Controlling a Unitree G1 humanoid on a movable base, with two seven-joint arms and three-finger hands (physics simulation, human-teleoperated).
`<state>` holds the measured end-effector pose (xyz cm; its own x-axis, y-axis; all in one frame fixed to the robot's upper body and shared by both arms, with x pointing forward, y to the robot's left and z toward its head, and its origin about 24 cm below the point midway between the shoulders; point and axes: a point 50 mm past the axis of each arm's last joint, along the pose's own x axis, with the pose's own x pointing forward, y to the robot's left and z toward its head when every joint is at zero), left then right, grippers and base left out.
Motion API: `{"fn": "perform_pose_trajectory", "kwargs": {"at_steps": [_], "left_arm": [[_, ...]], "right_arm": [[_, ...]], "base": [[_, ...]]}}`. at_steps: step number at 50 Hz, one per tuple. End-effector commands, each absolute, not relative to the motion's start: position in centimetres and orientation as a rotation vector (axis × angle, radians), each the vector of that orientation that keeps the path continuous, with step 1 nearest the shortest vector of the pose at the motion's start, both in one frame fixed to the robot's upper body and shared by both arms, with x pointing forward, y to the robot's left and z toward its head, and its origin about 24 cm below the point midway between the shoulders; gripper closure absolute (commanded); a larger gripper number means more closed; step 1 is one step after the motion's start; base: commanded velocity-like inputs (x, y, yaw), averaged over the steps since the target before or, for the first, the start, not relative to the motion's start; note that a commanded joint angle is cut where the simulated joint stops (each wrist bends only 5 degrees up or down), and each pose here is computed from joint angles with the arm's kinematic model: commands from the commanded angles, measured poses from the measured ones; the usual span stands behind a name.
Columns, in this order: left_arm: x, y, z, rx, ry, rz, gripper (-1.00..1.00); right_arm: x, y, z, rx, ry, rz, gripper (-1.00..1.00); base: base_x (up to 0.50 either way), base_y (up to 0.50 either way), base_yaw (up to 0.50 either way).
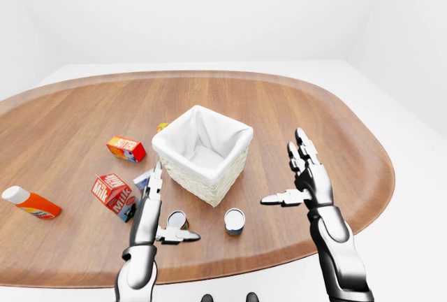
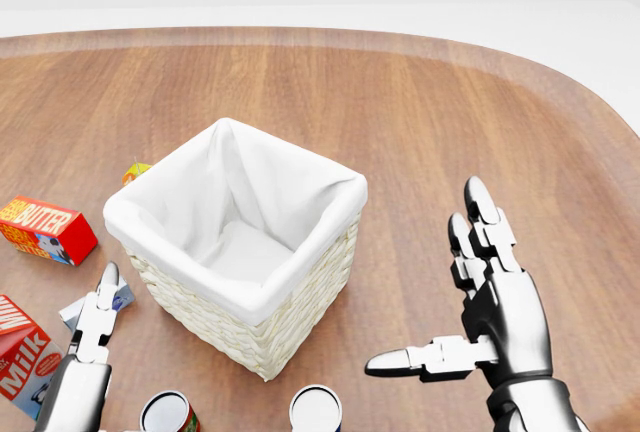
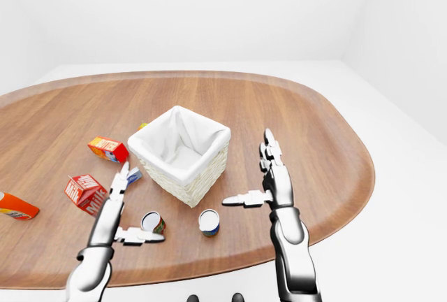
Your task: Pick up the tomato sauce, and put it in the basket.
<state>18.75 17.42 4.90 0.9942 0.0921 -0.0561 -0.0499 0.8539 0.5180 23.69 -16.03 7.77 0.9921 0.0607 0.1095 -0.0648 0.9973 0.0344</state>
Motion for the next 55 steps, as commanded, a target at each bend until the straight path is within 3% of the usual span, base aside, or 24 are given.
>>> {"fn": "perform_pose_trajectory", "kwargs": {"at_steps": [1,55], "left_arm": [[18.8,17.7,4.3,0.540,0.106,0.083,-1.00],[19.2,18.1,1.6,0.525,0.206,0.094,-1.00]], "right_arm": [[23.7,-16.0,7.7,0.037,-0.104,0.063,-1.00],[23.7,-16.0,7.8,0.040,-0.109,0.070,-1.00]], "base": [[0.00,0.00,0.00],[0.00,0.00,0.00]]}}
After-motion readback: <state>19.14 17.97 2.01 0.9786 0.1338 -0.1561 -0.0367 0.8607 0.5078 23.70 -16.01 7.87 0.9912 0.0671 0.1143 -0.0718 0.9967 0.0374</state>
